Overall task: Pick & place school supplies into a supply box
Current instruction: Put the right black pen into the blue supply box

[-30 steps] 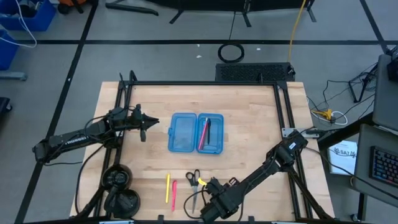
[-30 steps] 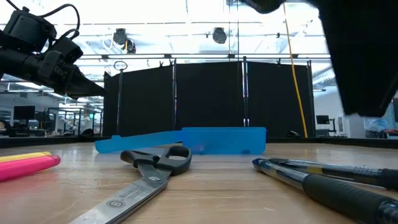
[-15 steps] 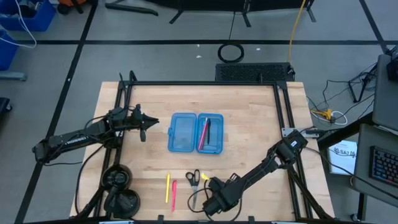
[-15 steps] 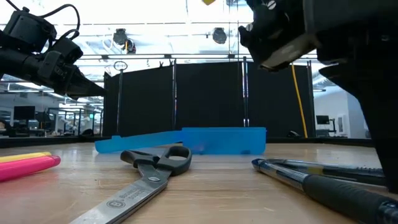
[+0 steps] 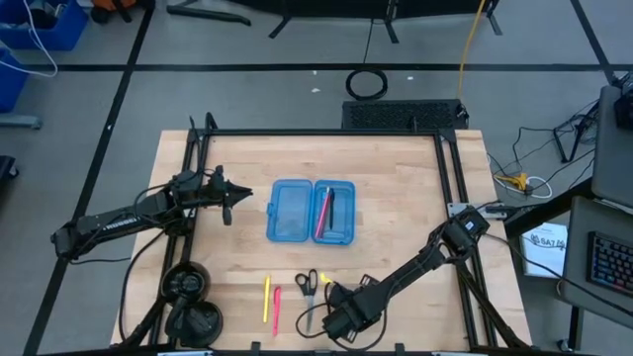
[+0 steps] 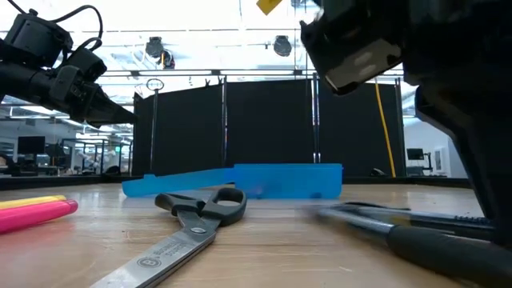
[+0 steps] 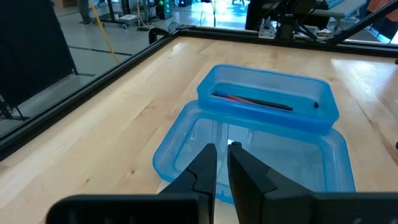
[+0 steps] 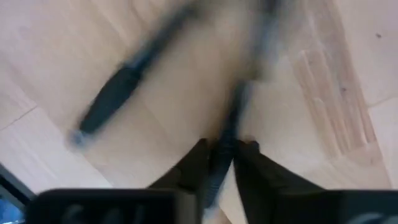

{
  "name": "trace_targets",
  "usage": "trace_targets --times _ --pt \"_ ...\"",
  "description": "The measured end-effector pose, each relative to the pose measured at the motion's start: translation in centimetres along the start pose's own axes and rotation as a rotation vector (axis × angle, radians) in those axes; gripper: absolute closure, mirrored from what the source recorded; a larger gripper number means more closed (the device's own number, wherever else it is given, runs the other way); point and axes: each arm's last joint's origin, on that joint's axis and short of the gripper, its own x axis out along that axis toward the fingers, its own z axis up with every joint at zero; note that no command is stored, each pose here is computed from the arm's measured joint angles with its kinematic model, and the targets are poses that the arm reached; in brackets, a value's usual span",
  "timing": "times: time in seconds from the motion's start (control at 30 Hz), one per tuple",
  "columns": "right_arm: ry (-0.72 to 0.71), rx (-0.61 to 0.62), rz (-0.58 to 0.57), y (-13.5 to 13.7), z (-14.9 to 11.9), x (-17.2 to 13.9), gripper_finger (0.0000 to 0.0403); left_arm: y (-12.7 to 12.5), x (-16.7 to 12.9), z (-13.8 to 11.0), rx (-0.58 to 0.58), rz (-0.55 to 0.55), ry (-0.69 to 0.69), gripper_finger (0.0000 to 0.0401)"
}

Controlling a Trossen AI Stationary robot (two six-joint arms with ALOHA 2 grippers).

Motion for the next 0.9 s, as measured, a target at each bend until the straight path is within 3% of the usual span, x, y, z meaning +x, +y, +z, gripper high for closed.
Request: trace_targets --times 0.07,0.33,0.47,0.53,0.6,0.73,0.9 --pt "0.009 0.011 -0.002 -0.1 0.1 -0.1 0.0377 0.0 0.0 0.0 0.0 0.0 0.0 0.0359" --pt "-0.041 0.02 -0.013 -0.7 0.1 -1.3 0.0371 0.0 0.0 0.0 0.001 0.0 0.0 0.0359" --pt "-0.188 0.063 0.009 -1.7 -0.6 -5.5 0.0377 0.0 0.0 0.0 0.001 0.0 0.0 0.0359" --pt "-0.23 0.087 -0.034 -3.1 -1.1 -7.2 0.0377 0.0 0.0 0.0 0.003 0.0 -0.001 0.0359" --pt "-0.321 0.148 0.063 -3.5 -1.2 -10.2 0.0377 0.0 0.0 0.0 0.004 0.002 -0.004 0.0359" --pt "-0.462 0.202 0.073 -5.4 -2.6 -13.9 0.0377 0.1 0.0 0.0 0.002 0.023 0.005 0.0359" --pt "-0.667 0.341 0.154 -7.3 -2.2 -17.3 0.0377 0.1 0.0 0.0 -0.002 0.024 0.004 0.0359"
